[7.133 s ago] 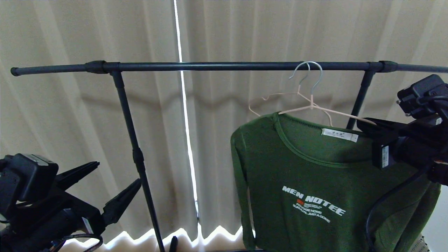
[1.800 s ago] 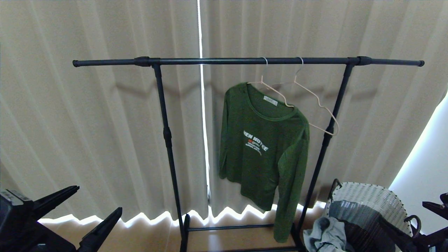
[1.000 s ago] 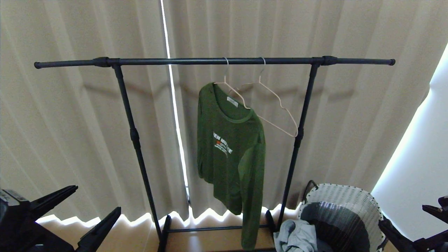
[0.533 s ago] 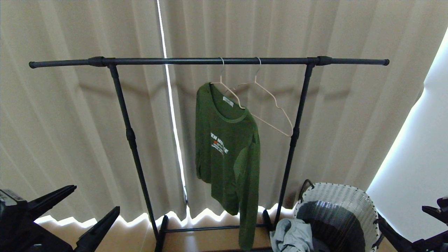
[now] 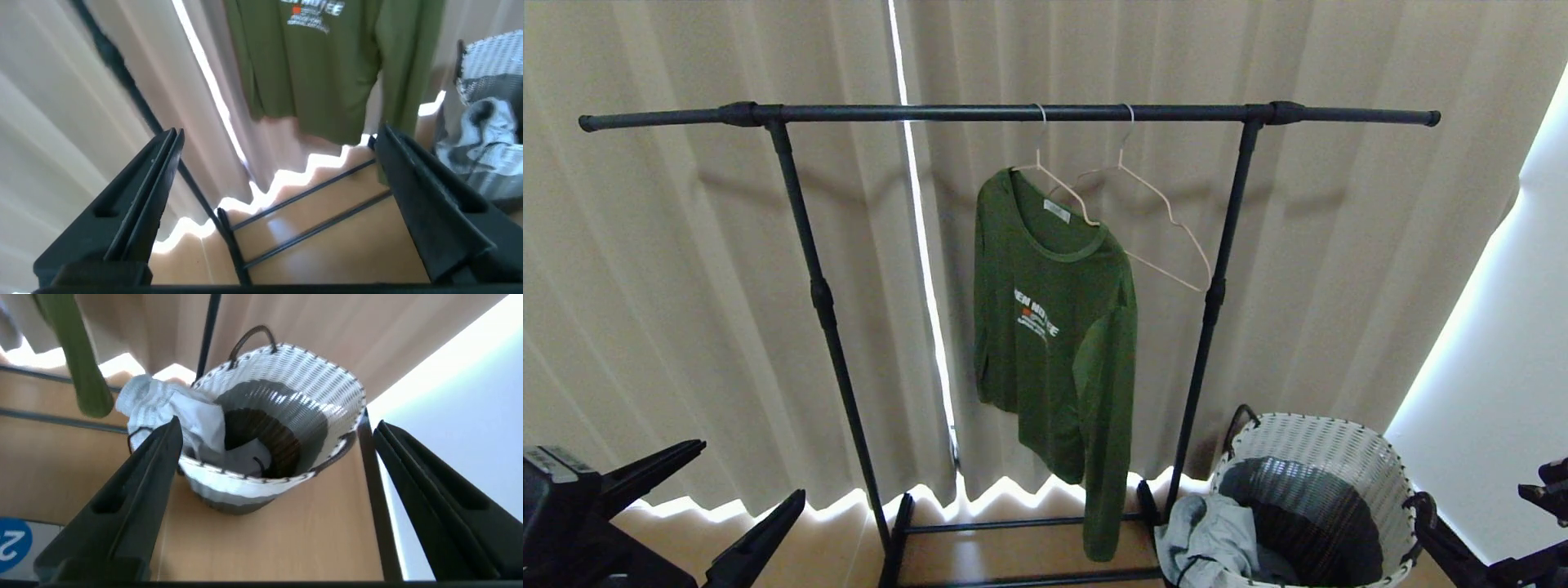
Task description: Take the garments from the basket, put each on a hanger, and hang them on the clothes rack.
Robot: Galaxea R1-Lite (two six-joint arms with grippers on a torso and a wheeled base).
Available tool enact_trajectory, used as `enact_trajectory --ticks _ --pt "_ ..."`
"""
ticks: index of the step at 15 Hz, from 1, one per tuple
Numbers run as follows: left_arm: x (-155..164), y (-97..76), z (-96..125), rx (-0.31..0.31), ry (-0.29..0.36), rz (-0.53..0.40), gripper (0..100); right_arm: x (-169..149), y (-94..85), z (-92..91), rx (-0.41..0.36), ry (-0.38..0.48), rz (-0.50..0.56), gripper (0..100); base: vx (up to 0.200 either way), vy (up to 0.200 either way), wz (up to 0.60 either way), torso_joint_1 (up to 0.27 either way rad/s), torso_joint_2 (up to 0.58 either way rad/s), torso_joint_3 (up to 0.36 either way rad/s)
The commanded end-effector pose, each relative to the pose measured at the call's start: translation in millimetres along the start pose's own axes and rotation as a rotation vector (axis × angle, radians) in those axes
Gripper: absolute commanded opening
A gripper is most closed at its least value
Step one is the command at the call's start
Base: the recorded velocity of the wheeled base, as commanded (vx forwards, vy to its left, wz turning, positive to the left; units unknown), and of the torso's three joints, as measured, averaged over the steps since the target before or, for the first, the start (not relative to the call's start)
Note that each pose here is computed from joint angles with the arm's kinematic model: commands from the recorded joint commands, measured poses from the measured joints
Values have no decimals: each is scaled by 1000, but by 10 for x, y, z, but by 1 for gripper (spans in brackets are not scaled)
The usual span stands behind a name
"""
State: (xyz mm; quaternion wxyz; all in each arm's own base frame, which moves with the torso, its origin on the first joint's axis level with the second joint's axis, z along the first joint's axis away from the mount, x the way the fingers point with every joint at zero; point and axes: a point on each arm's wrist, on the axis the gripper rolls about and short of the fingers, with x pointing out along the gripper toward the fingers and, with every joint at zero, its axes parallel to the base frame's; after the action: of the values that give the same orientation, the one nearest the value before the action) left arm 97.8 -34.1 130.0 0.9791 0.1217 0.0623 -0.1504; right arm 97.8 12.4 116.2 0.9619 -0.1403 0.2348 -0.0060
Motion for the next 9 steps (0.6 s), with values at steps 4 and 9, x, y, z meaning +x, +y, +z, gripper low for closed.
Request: enact_trajectory --ticks 4,9 --pt "-19 4 9 -1 -12 3 100 2 2 -9 -2 5 0 100 0 0 0 -183 475 284" --pt "-17 -2 9 -1 -12 -3 100 -11 -3 0 2 -10 -1 100 0 0 0 -158 458 298"
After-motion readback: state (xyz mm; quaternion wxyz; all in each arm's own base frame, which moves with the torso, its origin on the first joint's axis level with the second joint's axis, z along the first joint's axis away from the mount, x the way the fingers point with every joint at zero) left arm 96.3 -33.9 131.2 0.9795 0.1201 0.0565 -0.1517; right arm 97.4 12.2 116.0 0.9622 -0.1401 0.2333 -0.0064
